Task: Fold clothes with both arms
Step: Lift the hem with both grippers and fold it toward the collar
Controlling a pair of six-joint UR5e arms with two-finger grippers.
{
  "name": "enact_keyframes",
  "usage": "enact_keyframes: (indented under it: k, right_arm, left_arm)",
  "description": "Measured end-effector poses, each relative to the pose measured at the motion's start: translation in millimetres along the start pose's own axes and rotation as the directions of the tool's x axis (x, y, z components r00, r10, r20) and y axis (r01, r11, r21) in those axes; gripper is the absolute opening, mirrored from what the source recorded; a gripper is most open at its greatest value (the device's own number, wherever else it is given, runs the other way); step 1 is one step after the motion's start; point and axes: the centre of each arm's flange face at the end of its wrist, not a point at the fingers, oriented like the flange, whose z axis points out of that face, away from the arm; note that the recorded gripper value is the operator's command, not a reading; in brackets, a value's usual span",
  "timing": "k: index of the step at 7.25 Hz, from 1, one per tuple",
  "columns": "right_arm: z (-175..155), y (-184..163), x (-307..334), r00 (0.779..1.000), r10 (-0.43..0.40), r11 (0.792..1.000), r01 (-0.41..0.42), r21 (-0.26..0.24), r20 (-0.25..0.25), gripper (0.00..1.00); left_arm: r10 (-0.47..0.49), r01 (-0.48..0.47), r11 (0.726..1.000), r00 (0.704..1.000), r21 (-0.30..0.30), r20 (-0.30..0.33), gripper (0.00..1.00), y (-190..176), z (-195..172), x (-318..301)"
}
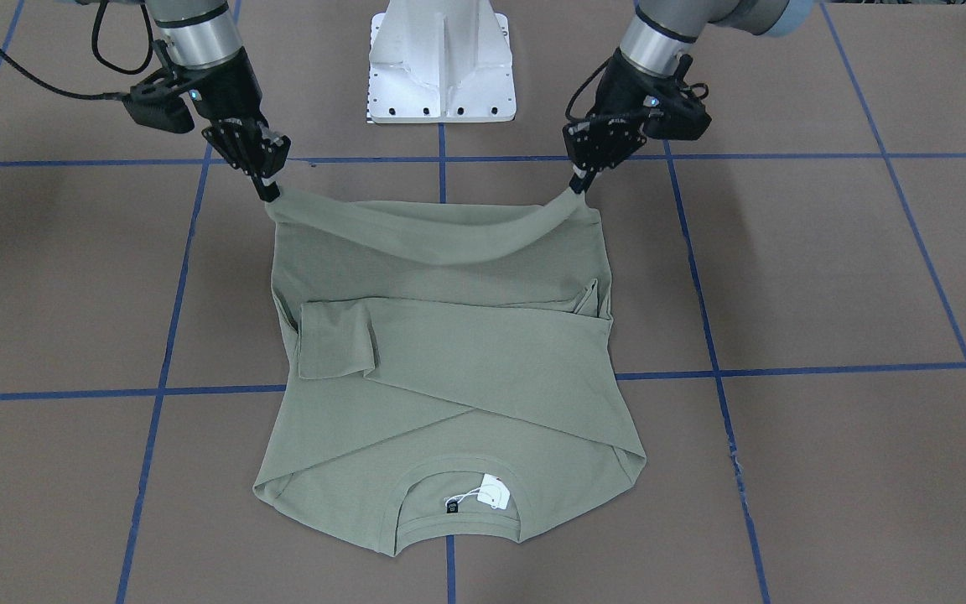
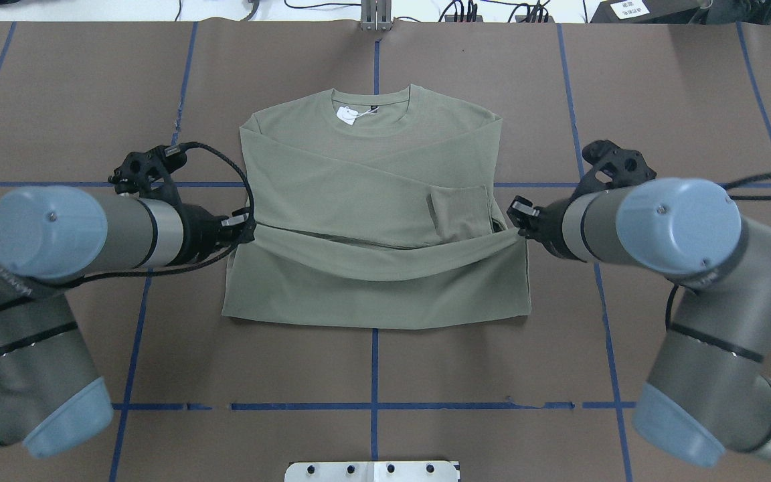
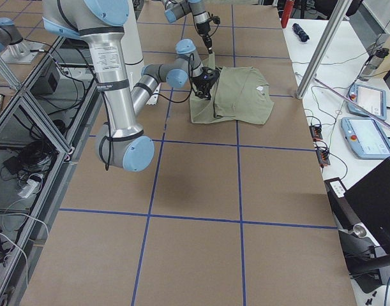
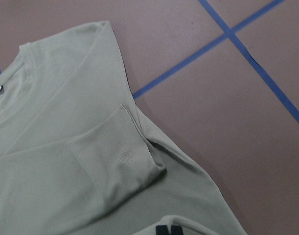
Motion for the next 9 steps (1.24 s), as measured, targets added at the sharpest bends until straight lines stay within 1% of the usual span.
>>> enact_keyframes:
  k: [1, 2, 3, 4, 5, 6, 7, 8, 9]
  right_arm:
    - [22, -41, -22, 1.0, -0.005, 0.999, 0.006, 0.045, -0.031, 0.0]
    - [39, -76, -38, 0.998, -0.005, 0.997, 0.009, 0.08, -0.059, 0.0]
    - [58, -104, -54, 0.996, 0.0, 0.994, 0.01, 0.107, -0.09, 0.0]
    - [81, -124, -69, 0.993, 0.004, 0.992, 0.011, 0.123, -0.116, 0.0]
    - [109, -140, -80, 0.993, 0.005, 0.991, 0.011, 0.132, -0.12, 0.0]
    - [135, -150, -83, 0.994, 0.005, 0.991, 0.011, 0.137, -0.112, 0.0]
    - [154, -155, -83, 0.994, 0.003, 0.99, 0.012, 0.138, -0.111, 0.0]
    - [166, -157, -82, 0.993, 0.003, 0.99, 0.013, 0.139, -0.118, 0.0]
    - [173, -159, -82, 0.992, 0.003, 0.99, 0.014, 0.139, -0.124, 0.99]
  left_arm:
    - [0.028, -0.029, 0.998, 0.999, 0.057, 0.026, 0.0, -41, 18, 5]
    - [0.051, -0.055, 0.993, 0.998, 0.102, 0.045, 0.0, -78, 31, 3]
    - [0.068, -0.074, 0.987, 0.996, 0.142, 0.05, 0.0, -110, 44, -6]
    - [0.076, -0.083, 0.98, 0.996, 0.18, 0.048, 0.0, -136, 59, -11]
    - [0.078, -0.086, 0.973, 0.996, 0.216, 0.046, 0.0, -155, 80, -8]
    - [0.079, -0.088, 0.966, 0.996, 0.243, 0.043, 0.0, -168, 102, -8]
    - [0.083, -0.089, 0.962, 0.996, 0.259, 0.034, 0.0, -176, 121, -14]
    - [0.087, -0.09, 0.959, 0.996, 0.268, 0.025, 0.02, -180, 136, -23]
    - [0.09, -0.09, 0.958, 0.996, 0.274, 0.013, 0.18, -183, 146, -32]
